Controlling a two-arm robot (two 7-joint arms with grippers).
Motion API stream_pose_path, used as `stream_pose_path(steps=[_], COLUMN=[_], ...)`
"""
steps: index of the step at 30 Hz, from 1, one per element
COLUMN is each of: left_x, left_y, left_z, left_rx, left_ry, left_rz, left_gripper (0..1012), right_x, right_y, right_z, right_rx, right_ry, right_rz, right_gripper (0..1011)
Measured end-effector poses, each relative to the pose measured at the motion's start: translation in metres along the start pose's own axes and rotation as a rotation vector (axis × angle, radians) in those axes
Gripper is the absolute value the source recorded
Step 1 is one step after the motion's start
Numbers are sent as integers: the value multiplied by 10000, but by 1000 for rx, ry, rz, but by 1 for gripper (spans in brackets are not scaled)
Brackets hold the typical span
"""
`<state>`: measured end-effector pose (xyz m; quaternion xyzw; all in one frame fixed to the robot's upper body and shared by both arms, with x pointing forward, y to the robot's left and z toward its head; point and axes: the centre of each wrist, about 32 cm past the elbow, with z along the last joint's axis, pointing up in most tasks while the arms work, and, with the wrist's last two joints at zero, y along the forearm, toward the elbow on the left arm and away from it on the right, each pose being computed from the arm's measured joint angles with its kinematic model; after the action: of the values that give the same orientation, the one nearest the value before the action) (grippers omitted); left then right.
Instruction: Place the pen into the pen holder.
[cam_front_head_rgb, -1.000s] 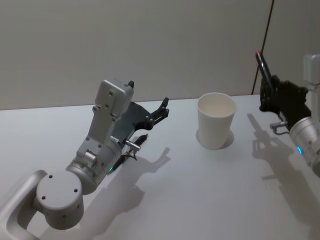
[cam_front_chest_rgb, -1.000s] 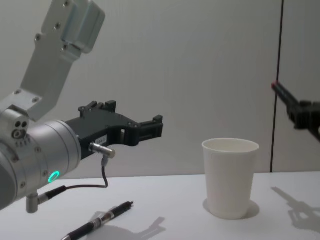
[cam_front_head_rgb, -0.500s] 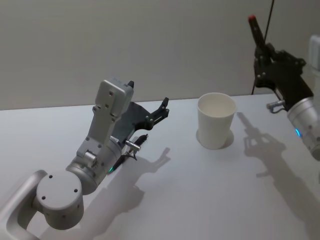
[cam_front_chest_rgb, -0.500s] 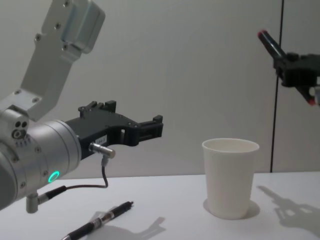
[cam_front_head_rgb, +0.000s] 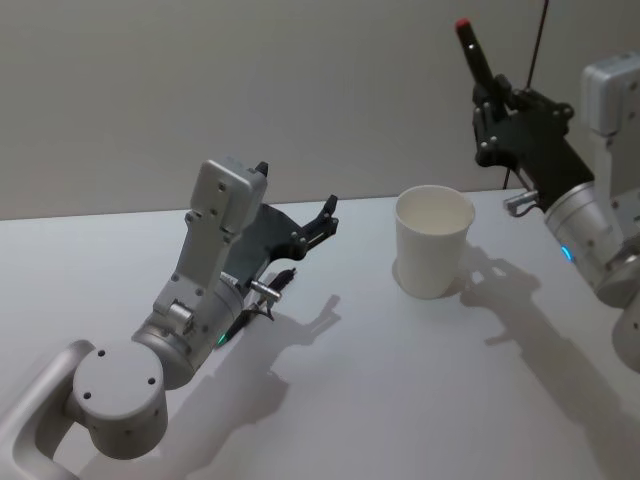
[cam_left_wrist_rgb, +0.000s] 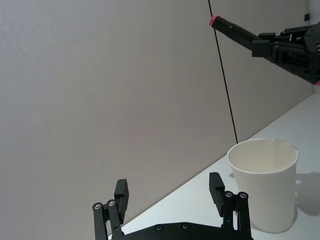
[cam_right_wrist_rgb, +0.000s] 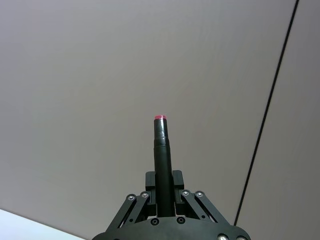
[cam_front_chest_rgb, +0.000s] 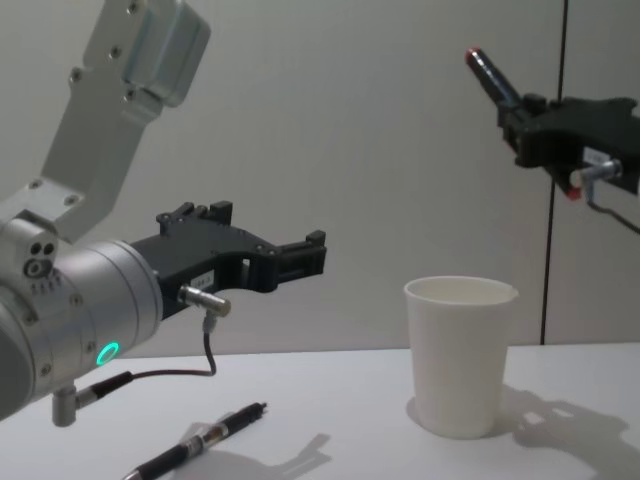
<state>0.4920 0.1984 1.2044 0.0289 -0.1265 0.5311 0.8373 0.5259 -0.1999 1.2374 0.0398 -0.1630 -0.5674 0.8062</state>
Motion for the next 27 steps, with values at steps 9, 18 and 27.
stream_pose_path(steps=[9, 18, 27], left_x=[0, 0, 0], left_y=[0, 0, 0], left_z=[0, 0, 0], left_rx=[0, 0, 0], left_ry=[0, 0, 0], left_rz=[0, 0, 0], left_gripper=[1001, 1001, 1001], right_x=[-74, -141, -186], right_y=[105, 191, 211], right_z=[-93, -194, -307], right_rx=[4, 11, 12], right_ry=[0, -3, -4], right_rz=[43, 72, 95], right_gripper=[184, 184, 184])
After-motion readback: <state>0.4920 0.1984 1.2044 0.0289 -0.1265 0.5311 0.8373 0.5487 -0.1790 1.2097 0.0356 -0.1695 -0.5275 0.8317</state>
